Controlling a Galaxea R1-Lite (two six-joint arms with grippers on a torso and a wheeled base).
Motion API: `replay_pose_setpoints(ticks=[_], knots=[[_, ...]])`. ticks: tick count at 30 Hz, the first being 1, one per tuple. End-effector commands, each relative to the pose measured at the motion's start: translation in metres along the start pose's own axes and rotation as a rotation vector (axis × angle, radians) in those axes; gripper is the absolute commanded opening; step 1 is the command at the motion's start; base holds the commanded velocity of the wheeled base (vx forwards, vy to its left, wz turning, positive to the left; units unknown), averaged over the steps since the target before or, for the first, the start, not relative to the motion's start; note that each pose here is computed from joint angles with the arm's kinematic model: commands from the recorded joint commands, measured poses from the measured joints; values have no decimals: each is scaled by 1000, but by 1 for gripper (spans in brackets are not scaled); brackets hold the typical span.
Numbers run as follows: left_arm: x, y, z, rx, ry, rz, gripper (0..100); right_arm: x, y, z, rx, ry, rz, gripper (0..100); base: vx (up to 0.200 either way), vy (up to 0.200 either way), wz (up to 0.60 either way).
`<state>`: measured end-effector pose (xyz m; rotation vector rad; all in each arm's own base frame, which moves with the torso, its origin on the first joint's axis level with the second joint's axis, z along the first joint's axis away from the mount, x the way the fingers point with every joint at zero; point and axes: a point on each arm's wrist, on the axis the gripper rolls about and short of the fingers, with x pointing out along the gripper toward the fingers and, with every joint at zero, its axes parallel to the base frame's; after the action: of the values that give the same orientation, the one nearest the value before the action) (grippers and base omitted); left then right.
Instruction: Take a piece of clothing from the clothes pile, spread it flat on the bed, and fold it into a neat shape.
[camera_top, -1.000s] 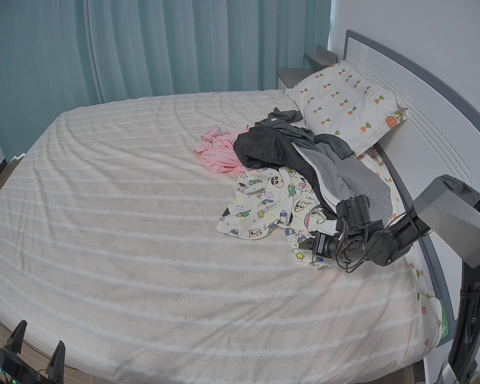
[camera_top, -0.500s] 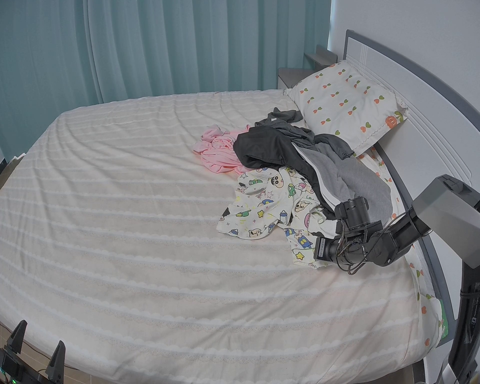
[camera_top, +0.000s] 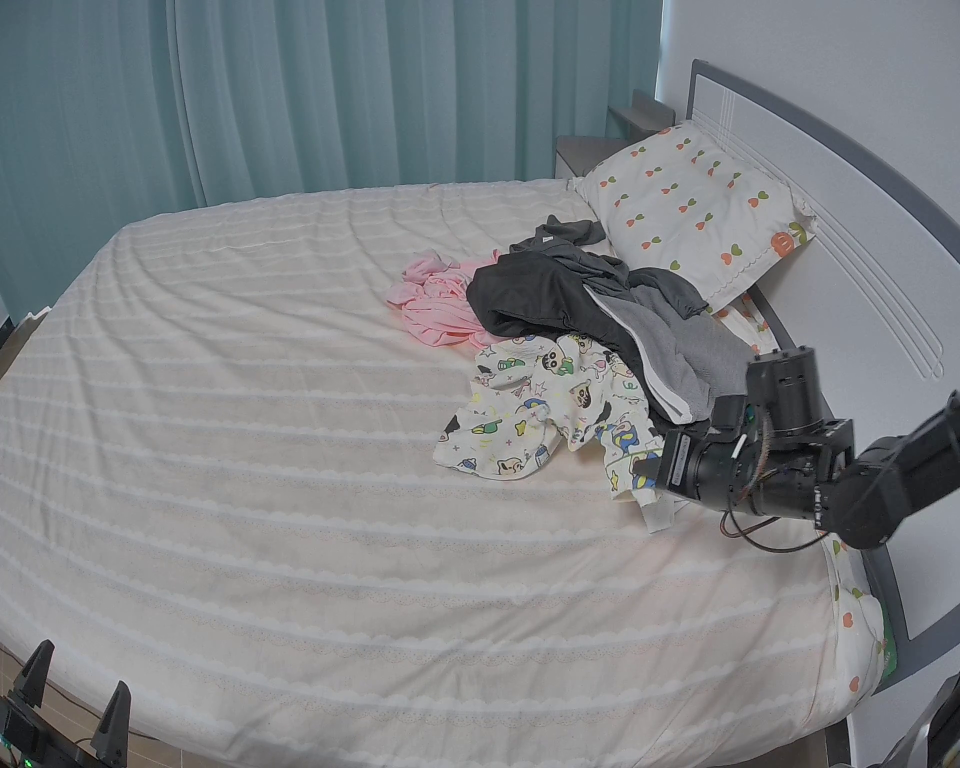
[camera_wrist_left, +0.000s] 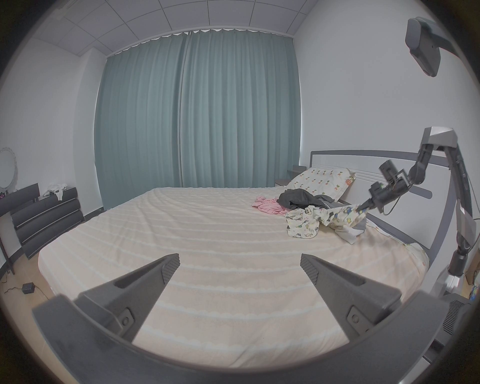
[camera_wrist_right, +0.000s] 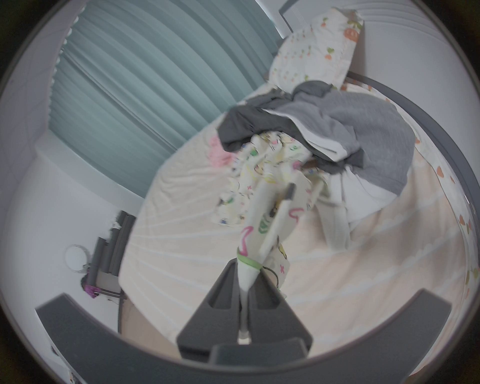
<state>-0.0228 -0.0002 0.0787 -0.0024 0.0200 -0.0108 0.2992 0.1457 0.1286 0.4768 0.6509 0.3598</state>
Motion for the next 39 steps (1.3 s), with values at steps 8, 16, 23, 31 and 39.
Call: replay_pose_setpoints(ticks=[8,16,23,31,39], knots=[[1,0,-4,-1,9,0,100,-172,82,12,-87,-271,492,0,0,0,0],[1,0,-4,2,9,-1,100,-206,94,14,-181,-278,607,0,0,0,0],[0,0,-3,64,1,-12,100,-217,107,10,-230,-257,705,0,0,0,0],[17,-4,115,-158,-78,-205,100,-219,126,2,-299,-229,792,0,0,0,0],[99,-24,130,-148,280,-666,100,-232,141,12,-356,-295,846,0,0,0,0]])
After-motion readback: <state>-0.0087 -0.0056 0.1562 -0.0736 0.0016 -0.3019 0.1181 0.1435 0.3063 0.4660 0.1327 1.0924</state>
